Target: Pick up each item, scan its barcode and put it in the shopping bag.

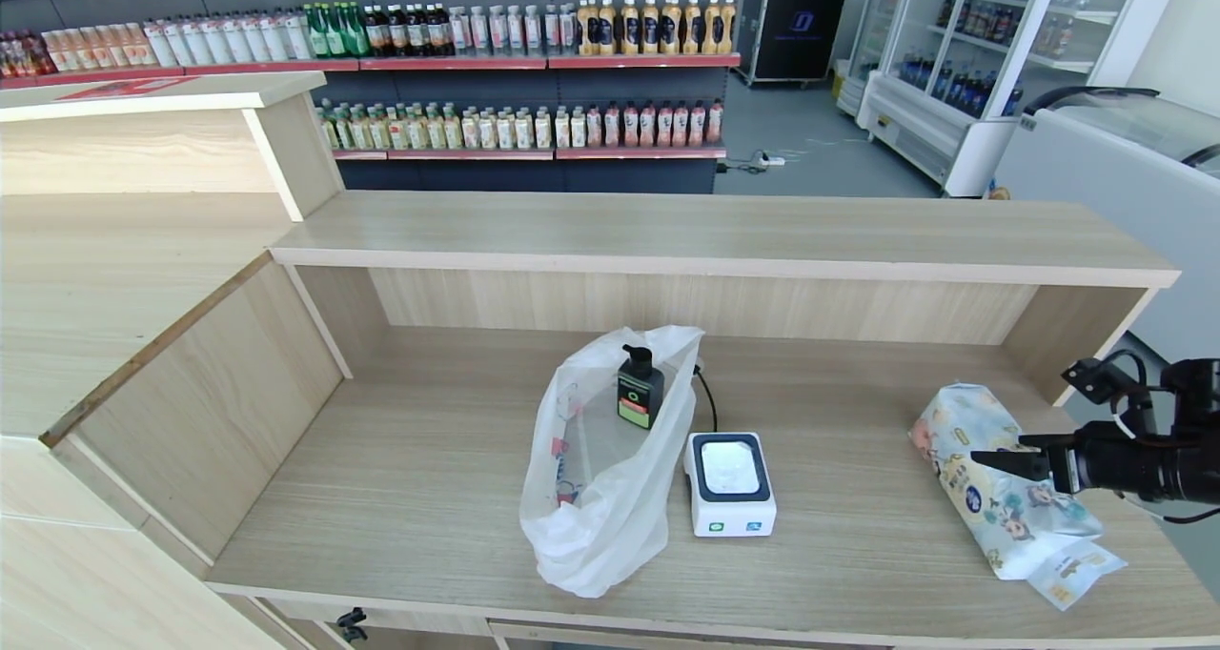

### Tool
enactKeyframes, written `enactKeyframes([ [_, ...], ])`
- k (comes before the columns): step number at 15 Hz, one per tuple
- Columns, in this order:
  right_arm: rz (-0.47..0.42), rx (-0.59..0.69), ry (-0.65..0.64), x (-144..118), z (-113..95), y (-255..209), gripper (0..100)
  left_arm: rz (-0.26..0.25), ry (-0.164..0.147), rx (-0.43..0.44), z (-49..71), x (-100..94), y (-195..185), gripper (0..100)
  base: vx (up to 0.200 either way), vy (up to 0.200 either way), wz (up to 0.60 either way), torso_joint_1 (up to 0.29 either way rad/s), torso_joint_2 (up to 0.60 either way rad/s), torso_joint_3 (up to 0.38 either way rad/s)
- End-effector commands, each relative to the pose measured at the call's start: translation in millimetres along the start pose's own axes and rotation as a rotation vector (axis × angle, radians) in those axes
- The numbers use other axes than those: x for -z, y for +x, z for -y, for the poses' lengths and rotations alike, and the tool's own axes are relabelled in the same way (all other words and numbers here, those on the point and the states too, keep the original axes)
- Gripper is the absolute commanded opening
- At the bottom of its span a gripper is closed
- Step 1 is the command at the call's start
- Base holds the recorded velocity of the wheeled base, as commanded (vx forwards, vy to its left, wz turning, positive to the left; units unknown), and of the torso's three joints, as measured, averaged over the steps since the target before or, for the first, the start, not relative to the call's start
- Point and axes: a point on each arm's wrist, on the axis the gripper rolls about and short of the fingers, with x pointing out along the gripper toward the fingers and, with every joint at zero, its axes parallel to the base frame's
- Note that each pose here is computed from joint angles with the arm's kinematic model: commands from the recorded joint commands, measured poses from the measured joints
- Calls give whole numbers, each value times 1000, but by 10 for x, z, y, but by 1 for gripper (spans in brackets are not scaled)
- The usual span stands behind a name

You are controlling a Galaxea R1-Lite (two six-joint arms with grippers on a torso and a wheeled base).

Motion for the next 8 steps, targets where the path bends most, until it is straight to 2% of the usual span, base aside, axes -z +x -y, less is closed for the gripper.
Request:
enactKeyframes([
  [1, 21, 12, -20, -42, 0, -32, 100, -1, 0, 1, 0, 0, 1, 100, 0, 0, 0, 0, 0, 0],
  [5, 40, 31, -35, -81, 18, -84, 100, -1, 0, -1, 0, 0, 1, 100, 0, 0, 0, 0, 0, 0],
  [8, 24, 31, -14, -9, 10, -100, 100, -1, 0, 1, 0, 0, 1, 100, 0, 0, 0, 0, 0, 0],
])
